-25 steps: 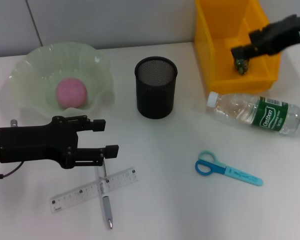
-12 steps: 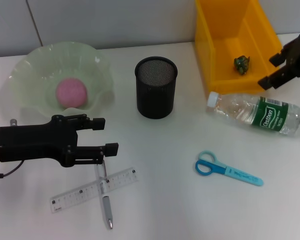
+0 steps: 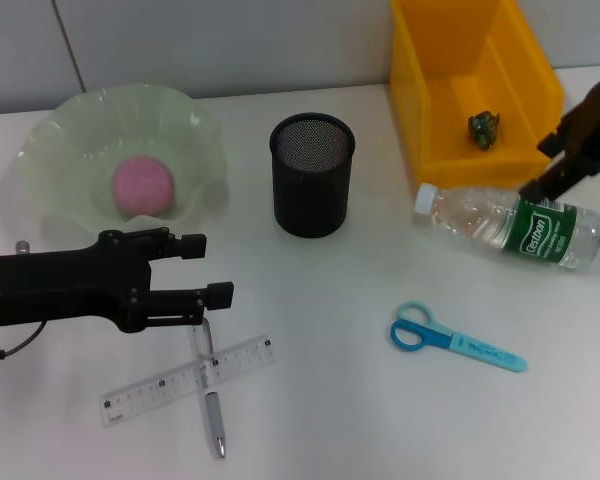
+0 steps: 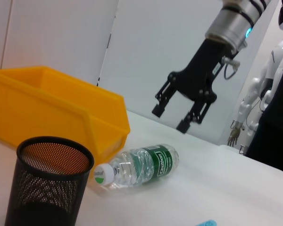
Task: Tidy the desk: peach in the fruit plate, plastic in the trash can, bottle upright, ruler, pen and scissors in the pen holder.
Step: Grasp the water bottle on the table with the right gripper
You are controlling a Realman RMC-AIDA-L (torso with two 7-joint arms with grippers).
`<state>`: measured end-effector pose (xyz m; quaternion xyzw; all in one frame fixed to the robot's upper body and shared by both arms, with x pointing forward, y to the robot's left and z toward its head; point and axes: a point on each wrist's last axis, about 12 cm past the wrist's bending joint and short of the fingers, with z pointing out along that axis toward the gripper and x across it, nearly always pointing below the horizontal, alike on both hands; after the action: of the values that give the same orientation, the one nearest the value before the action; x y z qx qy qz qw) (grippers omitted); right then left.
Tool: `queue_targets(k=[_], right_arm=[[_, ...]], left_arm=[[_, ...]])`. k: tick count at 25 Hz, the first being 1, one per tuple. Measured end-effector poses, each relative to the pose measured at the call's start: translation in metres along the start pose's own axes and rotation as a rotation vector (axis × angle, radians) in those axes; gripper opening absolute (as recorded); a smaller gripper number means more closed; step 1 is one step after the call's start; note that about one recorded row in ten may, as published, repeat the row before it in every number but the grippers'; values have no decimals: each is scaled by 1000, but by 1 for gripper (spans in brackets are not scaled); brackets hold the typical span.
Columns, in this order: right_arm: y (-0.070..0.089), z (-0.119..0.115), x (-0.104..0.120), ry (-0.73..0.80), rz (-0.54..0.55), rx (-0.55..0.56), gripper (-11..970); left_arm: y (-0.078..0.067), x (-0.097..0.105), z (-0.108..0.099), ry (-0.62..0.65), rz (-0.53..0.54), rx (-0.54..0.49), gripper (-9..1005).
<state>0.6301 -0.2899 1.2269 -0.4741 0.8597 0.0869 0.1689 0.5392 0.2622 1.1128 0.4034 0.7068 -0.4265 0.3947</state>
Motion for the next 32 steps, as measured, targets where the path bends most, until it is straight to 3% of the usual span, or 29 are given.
queue_targets(k=[10, 20, 32], right_arm=[[2, 28, 9, 149, -37, 33, 743], [-7, 32, 16, 179, -30, 101, 742], [-5, 51, 13, 177, -57, 102, 743]], left_arm=[[0, -1, 0, -15, -3, 2, 805], [-1, -1, 0, -27, -15, 4, 805], [-2, -1, -1, -32, -23, 8, 805]])
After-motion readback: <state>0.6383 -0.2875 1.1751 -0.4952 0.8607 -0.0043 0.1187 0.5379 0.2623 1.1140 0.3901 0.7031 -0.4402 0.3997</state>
